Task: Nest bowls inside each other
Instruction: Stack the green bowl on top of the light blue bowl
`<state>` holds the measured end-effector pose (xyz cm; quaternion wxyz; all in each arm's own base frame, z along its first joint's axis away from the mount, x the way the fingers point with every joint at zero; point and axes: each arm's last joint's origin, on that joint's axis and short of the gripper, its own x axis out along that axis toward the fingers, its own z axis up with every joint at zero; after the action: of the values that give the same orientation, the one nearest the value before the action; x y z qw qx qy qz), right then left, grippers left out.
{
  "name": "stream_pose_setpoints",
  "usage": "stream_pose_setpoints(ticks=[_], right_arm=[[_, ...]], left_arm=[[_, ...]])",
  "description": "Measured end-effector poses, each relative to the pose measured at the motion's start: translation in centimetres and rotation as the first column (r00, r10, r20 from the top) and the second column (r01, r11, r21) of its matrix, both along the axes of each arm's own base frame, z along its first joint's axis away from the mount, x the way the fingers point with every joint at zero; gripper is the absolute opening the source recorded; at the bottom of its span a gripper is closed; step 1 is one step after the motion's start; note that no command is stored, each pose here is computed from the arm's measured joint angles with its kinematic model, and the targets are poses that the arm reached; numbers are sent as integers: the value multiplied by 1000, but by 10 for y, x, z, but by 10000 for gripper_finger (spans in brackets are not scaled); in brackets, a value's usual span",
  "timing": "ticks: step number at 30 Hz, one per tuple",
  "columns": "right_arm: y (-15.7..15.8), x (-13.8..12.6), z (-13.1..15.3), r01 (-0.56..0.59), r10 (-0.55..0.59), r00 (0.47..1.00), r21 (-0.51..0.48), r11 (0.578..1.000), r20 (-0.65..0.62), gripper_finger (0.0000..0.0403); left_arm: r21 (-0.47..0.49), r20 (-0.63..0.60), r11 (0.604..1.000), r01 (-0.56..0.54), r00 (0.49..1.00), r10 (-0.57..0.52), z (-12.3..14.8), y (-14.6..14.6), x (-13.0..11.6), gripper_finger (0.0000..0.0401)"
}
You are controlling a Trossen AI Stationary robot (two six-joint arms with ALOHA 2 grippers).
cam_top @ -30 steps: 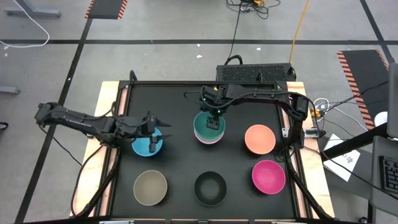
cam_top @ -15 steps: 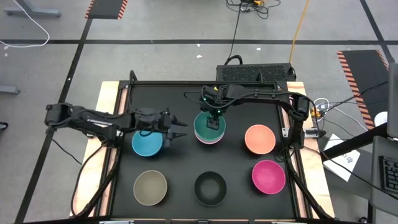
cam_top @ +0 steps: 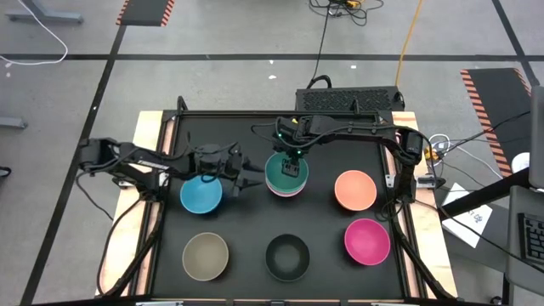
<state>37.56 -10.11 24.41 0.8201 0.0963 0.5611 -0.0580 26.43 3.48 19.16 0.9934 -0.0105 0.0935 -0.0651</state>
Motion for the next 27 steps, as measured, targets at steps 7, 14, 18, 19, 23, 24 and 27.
stream_pose_setpoints(ticks=[7, 14, 18, 19, 23, 24, 27], right_arm=[[0, 1, 1, -1, 1, 1000, -5, 1000, 16, 245], [0, 1, 1, 0, 0, 1000, -4, 1000, 14, 245], [0, 1, 1, -1, 1, 1000, -4, 1000, 14, 245], [0, 1, 1, -1, 1, 1000, -4, 1000, 14, 245], [0, 1, 1, -1, 1, 1000, -4, 1000, 15, 245], [0, 1, 1, -1, 1, 1000, -4, 1000, 15, 245], [0, 1, 1, -1, 1, 1000, -4, 1000, 15, 245]], left_arm=[[-3, -17, 1000, -1, 1000, 1, -3, 5, 13, 198], [1, -69, 1000, 17, 997, -17, -10, 8, 33, 198], [0, -76, 1000, 13, 997, -13, -9, 9, 34, 198], [0, -76, 1000, 10, 997, -10, -9, 10, 34, 198], [-5, -91, 1000, -5, 996, 5, -10, 15, 33, 198], [-8, -103, 1000, -10, 995, 9, -11, 16, 32, 198], [-13, -124, 1000, -17, 992, 15, -14, 18, 32, 198]])
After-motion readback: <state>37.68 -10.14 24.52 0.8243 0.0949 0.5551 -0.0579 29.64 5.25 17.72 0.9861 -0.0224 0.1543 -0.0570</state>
